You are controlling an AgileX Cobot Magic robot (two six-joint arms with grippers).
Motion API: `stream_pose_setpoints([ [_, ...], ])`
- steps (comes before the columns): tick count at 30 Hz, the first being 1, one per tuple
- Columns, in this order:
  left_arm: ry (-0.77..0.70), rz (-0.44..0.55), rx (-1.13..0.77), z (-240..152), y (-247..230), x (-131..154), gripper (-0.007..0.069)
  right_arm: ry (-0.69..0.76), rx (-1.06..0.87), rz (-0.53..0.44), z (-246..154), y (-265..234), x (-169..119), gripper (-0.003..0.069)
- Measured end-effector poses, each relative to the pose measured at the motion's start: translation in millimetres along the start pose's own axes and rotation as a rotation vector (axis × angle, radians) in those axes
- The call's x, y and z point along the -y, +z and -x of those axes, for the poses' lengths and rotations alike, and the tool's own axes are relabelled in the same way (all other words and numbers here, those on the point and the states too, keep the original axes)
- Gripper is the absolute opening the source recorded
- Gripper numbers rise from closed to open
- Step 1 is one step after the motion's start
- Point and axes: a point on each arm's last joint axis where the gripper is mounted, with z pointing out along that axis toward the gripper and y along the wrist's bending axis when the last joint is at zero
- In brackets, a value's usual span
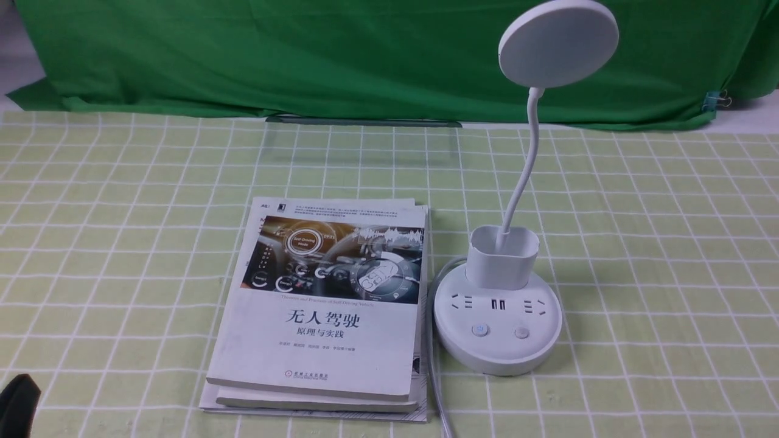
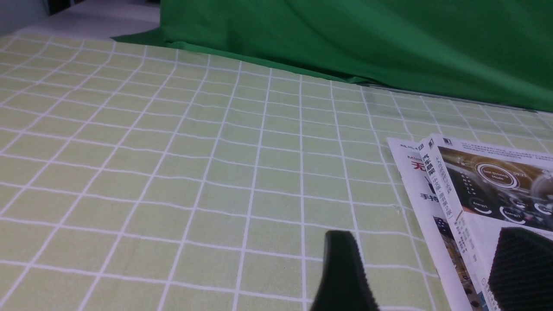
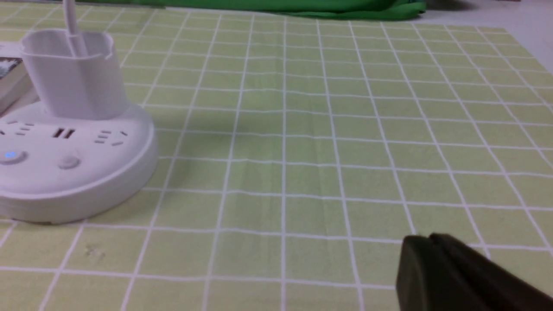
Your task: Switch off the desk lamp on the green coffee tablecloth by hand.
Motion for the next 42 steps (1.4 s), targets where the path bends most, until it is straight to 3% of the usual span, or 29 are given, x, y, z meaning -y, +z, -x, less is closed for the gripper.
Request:
stream_pose_setpoints([
  [7, 0.0, 0.0, 0.0, 0.0, 0.0, 0.0, 0.041, -0.024, 0.007, 0.067, 0.3, -0.2, -3.7, 0.0043],
  [42, 0.0, 0.0, 0.0, 0.0, 0.0, 0.0, 0.041, -0.025, 0.008, 0.07, 0.4, -0.2, -3.8, 0.009],
])
